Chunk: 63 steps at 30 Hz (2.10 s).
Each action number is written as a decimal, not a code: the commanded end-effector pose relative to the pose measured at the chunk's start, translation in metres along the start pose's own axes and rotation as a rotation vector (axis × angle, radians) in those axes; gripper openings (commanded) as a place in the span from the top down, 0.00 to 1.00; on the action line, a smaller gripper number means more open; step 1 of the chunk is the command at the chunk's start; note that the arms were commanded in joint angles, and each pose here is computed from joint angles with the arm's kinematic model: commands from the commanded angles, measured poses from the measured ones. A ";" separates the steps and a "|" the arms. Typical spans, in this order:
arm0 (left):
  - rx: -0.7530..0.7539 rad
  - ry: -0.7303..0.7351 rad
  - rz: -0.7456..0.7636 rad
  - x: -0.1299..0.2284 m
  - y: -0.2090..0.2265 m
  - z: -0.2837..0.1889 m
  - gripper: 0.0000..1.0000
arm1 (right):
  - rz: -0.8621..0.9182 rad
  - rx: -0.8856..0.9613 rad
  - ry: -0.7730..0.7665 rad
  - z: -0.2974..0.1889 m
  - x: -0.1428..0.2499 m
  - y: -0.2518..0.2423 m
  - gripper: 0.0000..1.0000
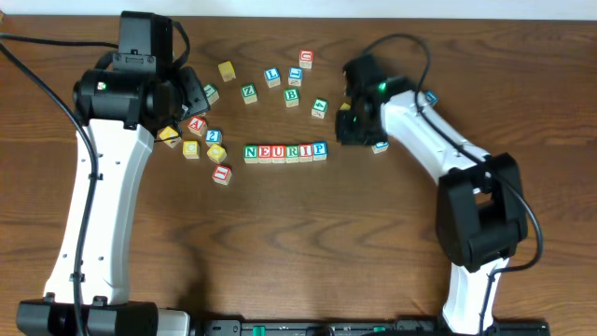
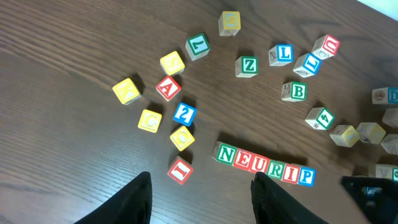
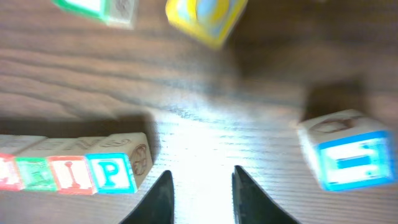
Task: Spell out NEURIPS
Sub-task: 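Raise the right gripper and move it back to the right, then lower and close the right gripper on the yellow S block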
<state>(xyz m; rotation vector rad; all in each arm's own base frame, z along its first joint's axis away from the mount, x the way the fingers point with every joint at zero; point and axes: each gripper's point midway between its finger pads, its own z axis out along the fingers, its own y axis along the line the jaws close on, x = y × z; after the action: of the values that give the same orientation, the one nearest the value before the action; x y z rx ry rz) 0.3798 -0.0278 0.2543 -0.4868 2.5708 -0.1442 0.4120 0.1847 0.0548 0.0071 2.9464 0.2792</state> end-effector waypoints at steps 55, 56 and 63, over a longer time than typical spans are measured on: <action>-0.019 0.030 0.058 0.006 0.004 0.005 0.10 | 0.090 0.034 -0.214 -0.130 -0.083 -0.054 0.13; -0.019 0.030 0.062 0.006 0.004 0.005 0.10 | 0.101 0.034 -0.215 -0.130 -0.084 -0.054 0.13; -0.018 0.028 0.065 0.005 0.004 0.005 0.10 | 0.134 0.039 -0.225 -0.127 -0.089 -0.061 0.14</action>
<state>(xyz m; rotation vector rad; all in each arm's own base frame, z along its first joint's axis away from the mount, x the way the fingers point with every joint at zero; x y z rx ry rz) 0.3758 -0.0277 0.2520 -0.4264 2.5989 -0.1244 0.4701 0.1084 0.1663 0.1617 2.7838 0.2311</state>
